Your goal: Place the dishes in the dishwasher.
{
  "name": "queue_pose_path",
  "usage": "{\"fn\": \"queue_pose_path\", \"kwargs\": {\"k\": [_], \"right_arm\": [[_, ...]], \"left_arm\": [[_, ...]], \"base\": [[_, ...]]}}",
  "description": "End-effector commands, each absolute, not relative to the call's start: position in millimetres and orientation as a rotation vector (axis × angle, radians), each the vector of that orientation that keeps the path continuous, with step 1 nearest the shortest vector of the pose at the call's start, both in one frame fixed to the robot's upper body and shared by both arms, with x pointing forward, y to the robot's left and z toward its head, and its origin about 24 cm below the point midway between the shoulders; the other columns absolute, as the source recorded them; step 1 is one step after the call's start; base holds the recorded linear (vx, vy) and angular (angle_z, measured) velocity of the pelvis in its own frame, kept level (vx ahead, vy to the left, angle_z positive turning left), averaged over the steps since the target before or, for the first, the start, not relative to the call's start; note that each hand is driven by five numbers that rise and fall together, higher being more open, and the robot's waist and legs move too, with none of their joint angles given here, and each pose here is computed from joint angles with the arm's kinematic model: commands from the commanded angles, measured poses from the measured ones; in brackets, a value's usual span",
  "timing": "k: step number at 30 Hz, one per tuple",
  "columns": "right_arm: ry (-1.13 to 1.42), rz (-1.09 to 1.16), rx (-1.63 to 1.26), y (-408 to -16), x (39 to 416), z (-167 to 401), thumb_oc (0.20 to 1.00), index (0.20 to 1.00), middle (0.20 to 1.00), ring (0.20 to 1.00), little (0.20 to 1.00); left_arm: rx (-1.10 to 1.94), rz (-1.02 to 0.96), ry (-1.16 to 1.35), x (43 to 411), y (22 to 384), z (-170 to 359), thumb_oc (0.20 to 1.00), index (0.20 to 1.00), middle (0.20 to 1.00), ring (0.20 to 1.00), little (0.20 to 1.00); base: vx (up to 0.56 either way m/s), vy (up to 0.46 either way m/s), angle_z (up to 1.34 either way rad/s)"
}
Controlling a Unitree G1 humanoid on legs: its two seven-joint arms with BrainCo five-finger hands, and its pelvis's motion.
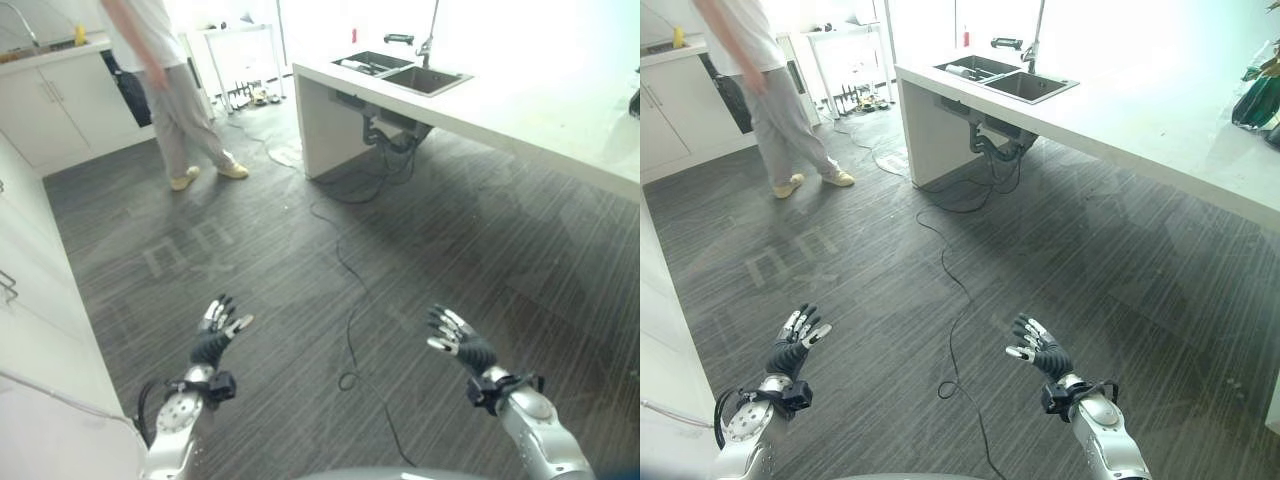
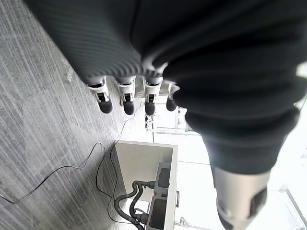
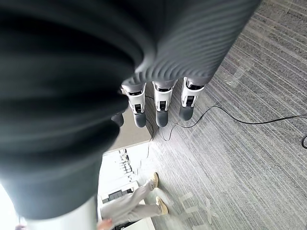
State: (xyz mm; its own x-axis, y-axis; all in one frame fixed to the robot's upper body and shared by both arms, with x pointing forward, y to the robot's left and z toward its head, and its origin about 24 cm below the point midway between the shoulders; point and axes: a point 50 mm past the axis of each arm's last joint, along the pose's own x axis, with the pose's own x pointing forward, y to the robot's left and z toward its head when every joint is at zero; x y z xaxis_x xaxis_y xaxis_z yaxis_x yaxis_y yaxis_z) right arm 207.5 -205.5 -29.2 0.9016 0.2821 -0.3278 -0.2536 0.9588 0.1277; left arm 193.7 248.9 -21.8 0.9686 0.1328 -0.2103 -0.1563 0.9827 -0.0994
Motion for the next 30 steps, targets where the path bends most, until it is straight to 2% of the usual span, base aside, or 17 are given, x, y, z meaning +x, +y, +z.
{"fn": "queue_pose_path", "kwargs": {"k": [1,30], "right_arm": [[0.161,0.316,0.033,-200,230,6,1.000,1.000,1.000,1.000,1.000],[0.066,0.354,-0.087,-206,227,29,1.000,1.000,1.000,1.000,1.000]], "left_arm": [[-0.065,0.107,0.071,212,255,4,1.000,1.000,1.000,1.000,1.000],[-0.175,0.138,0.006,205,259,17,1.000,1.000,1.000,1.000,1.000]], "base": [[0.00,0.000,0.00],[0.04,-0.074,0.00]]}}
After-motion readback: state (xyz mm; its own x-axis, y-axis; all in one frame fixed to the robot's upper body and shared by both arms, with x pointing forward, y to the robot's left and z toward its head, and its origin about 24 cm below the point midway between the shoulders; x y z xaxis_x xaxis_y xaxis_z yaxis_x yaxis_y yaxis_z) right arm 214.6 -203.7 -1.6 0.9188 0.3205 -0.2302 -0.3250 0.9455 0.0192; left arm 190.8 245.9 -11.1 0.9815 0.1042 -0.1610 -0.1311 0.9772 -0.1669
